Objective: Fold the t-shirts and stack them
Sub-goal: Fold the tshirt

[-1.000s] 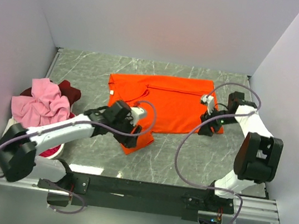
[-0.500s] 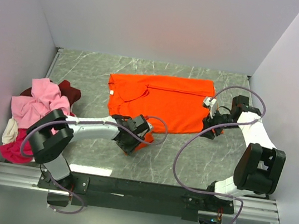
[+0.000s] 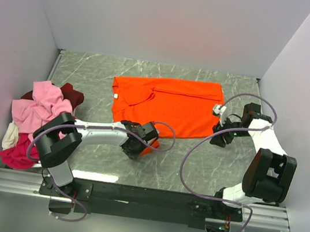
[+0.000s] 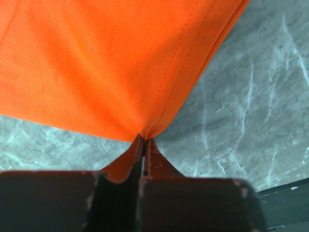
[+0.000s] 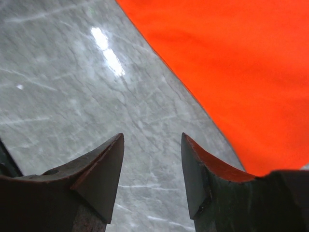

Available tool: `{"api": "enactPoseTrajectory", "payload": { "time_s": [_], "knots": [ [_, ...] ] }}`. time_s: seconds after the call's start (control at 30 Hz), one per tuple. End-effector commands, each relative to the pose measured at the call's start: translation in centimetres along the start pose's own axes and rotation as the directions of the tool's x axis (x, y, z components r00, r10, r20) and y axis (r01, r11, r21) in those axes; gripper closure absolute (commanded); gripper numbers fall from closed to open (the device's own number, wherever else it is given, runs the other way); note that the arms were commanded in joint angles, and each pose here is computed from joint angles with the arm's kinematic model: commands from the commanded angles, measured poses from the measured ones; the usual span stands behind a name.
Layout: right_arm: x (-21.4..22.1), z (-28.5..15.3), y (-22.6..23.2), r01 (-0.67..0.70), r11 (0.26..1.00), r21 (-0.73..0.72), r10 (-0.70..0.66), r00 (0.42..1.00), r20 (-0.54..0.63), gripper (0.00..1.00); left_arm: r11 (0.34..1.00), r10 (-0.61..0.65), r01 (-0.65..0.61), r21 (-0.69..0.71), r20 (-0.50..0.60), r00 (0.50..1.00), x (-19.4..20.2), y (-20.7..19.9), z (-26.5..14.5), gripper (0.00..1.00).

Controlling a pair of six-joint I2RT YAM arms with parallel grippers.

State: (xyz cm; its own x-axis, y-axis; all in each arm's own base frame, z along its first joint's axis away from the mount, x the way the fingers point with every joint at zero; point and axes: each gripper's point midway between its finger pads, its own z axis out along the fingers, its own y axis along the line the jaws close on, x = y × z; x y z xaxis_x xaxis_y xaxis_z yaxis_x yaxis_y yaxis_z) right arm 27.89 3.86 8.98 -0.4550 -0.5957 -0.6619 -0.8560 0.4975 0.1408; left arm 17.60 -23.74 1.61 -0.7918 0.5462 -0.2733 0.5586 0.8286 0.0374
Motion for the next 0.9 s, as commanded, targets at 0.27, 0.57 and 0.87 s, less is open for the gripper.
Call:
{"api": "enactPoseTrajectory", "payload": {
  "time_s": [0.27, 0.57, 0.87],
  "knots": [
    [4.5, -2.7, -7.0, 0.350, 0.915, 0.201, -0.276, 0.906, -0.320, 0.45, 0.999, -0.024, 0.021, 0.034, 0.069, 0.997, -1.6, -0.5, -2.5, 1.00],
    [7.2, -2.0, -11.7, 0.368, 0.910, 0.191, -0.247, 0.851, -0.464, 0.47, 0.998, -0.034, 0.029, 0.050, 0.088, 0.996, -2.1, 0.0, -3.2, 1.00],
    [8.1, -0.7, -13.3, 0.343, 0.918, 0.198, -0.218, 0.855, -0.472, 0.49, 0.998, -0.047, 0.041, 0.056, 0.098, 0.994, -2.5, 0.4, -3.5, 1.00]
  ]
}}
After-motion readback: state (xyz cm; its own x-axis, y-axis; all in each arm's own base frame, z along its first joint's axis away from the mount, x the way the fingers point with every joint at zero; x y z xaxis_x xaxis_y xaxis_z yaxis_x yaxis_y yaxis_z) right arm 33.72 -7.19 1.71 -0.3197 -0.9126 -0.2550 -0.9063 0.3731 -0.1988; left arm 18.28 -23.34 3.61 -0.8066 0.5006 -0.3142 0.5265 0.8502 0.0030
